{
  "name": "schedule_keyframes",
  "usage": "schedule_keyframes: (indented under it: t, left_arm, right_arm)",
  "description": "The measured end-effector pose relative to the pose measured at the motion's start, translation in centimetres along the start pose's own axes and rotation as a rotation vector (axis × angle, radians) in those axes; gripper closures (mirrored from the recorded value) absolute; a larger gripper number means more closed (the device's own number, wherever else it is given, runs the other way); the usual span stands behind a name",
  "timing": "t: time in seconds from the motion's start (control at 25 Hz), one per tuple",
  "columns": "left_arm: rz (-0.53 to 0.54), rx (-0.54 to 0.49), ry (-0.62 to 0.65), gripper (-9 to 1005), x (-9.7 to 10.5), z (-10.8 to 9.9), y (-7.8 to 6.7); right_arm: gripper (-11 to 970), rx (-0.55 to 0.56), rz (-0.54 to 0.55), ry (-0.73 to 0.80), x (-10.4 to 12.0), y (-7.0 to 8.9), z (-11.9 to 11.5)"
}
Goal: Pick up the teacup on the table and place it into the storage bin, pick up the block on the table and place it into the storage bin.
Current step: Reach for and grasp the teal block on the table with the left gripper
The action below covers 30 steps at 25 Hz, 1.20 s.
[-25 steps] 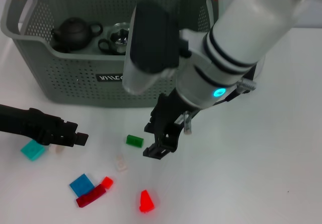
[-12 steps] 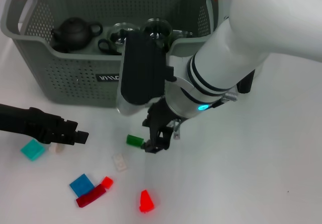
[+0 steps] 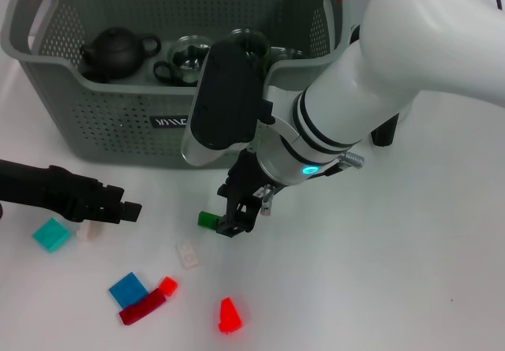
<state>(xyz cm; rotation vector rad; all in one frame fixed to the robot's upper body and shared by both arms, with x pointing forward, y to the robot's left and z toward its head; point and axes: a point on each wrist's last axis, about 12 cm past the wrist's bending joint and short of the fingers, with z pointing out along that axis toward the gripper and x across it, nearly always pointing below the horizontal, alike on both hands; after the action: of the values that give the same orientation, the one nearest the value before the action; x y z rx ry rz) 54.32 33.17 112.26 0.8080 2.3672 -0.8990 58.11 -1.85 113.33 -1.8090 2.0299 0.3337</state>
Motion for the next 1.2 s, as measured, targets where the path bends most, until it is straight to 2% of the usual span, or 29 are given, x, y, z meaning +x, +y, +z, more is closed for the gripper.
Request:
schedule_keyframes:
  t: [0.24, 0.48, 0.64, 0.8, 1.0, 1.16, 1.2]
  left_arm:
    - [0.000, -0.003, -0.001, 425, 0.0, -0.1, 0.0]
    - [0.010, -0.016, -0.006, 424, -0.2, -0.3, 0.2]
    - [0.019, -0.029, -0.013, 424, -0.5, -0.3, 0.4]
    - [0.028, -0.031, -0.016, 424, -0.9, -0.3, 0.4]
    - [0.037, -0.037, -0.025, 424, -1.3, -0.3, 0.4]
    - [0.039, -0.053, -0.035, 424, -1.6, -0.3, 0.6]
    - [0.039, -0.058, -0.041, 424, -1.7, -0.2, 0.6]
  right_arm:
    - [428, -0.036, -0.008, -0.010, -0.8, 0.4, -1.6]
    - [428, -0.141, 0.060, -0.108, -0.8, 0.6, -7.2]
    - [428, -0.125, 0.122, -0.256, 0.4, 0.1, -11.2]
    - [427, -0.131, 0.162, -0.413, 2.3, -0.7, -14.5]
    - [427, -0.127, 0.181, -0.719, 6.5, -1.7, -18.4]
    - [427, -0.107, 0.199, -0.857, 10.1, -1.9, -19.2]
    - [395, -0.104, 0.205, -0.867, 10.9, -1.9, -19.0]
